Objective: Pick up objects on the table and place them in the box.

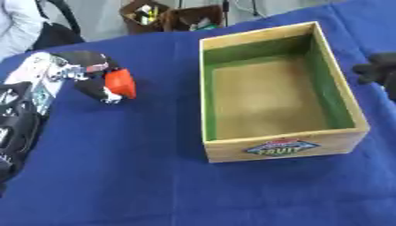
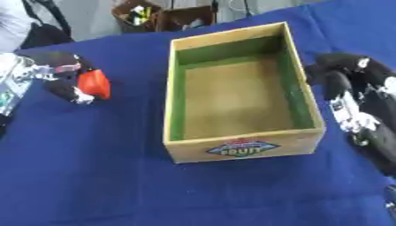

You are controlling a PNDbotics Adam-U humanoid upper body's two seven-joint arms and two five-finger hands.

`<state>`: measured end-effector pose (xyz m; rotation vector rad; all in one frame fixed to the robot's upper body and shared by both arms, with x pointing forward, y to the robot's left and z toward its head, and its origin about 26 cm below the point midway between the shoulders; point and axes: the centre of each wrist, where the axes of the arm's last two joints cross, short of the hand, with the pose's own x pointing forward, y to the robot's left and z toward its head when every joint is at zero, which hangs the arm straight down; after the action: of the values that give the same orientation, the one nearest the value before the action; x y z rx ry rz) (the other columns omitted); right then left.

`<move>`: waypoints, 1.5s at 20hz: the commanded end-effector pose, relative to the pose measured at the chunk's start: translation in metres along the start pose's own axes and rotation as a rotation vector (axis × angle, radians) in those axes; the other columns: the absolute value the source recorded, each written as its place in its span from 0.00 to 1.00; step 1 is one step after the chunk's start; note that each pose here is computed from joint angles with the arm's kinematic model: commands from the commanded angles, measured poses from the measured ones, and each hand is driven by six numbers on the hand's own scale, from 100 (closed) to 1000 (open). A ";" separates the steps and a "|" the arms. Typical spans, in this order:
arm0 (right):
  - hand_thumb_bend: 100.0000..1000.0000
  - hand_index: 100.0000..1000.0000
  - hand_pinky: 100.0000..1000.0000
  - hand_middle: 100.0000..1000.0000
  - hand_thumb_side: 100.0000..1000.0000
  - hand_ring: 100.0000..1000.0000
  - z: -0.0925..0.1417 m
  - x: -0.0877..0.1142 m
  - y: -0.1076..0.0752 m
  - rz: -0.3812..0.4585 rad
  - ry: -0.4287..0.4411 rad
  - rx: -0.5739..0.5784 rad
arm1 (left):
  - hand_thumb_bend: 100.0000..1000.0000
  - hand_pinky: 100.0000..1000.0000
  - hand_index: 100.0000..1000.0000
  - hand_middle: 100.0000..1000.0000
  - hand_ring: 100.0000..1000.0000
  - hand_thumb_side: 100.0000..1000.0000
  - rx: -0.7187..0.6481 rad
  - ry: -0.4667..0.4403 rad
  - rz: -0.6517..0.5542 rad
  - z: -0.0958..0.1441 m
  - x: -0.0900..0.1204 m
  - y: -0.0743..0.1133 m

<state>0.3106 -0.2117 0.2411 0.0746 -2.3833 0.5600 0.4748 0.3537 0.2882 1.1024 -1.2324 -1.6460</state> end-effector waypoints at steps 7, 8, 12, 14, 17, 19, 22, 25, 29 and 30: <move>0.00 0.76 0.94 0.53 0.49 0.80 -0.001 0.007 -0.006 0.024 -0.019 0.003 | 0.09 0.37 0.67 0.38 0.48 0.53 0.179 0.036 -0.017 0.008 -0.005 0.015; 0.00 0.76 0.94 0.53 0.49 0.80 -0.001 0.007 -0.006 0.024 -0.018 0.003 | 0.04 0.37 0.67 0.39 0.48 0.52 0.198 0.042 -0.020 0.008 -0.005 0.015; 0.00 0.76 0.94 0.53 0.49 0.80 0.000 0.006 -0.005 0.023 -0.014 0.002 | 0.00 0.35 0.66 0.38 0.46 0.46 0.247 0.063 -0.037 0.008 -0.003 0.017; 0.00 0.76 0.94 0.53 0.49 0.80 0.000 0.006 -0.005 0.022 -0.013 0.001 | 0.00 0.34 0.65 0.37 0.45 0.45 0.261 0.067 -0.039 0.008 -0.003 0.018; 0.00 0.76 0.94 0.53 0.48 0.80 0.002 0.005 -0.005 0.019 -0.008 -0.004 | 0.00 0.31 0.63 0.35 0.42 0.38 0.299 0.067 -0.046 0.010 -0.001 0.025; 0.00 0.76 0.94 0.53 0.48 0.80 0.002 0.005 -0.005 0.016 -0.006 -0.006 | 0.00 0.29 0.62 0.33 0.41 0.36 0.320 0.059 -0.044 0.011 0.002 0.028; 0.00 0.76 0.94 0.53 0.48 0.80 0.003 0.004 -0.004 0.014 -0.003 -0.011 | 0.00 0.27 0.61 0.32 0.40 0.34 0.347 0.037 -0.027 0.013 0.006 0.034; 0.00 0.76 0.93 0.53 0.48 0.80 0.004 0.003 -0.004 0.009 0.001 -0.014 | 0.00 0.23 0.58 0.29 0.37 0.32 0.377 0.000 -0.012 0.015 0.013 0.042; 0.00 0.76 0.93 0.53 0.48 0.80 0.005 0.002 -0.003 0.002 0.006 -0.019 | 0.00 0.20 0.56 0.27 0.35 0.30 0.423 -0.076 0.004 0.019 0.029 0.058; 0.00 0.76 0.93 0.53 0.48 0.80 0.005 0.002 -0.002 0.000 0.006 -0.020 | 0.00 0.20 0.55 0.27 0.35 0.30 0.428 -0.094 0.007 0.020 0.033 0.062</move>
<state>0.3097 -0.2152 0.2335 0.0658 -2.3567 0.5359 0.4593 0.3141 0.3236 1.2422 -1.6622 -1.4825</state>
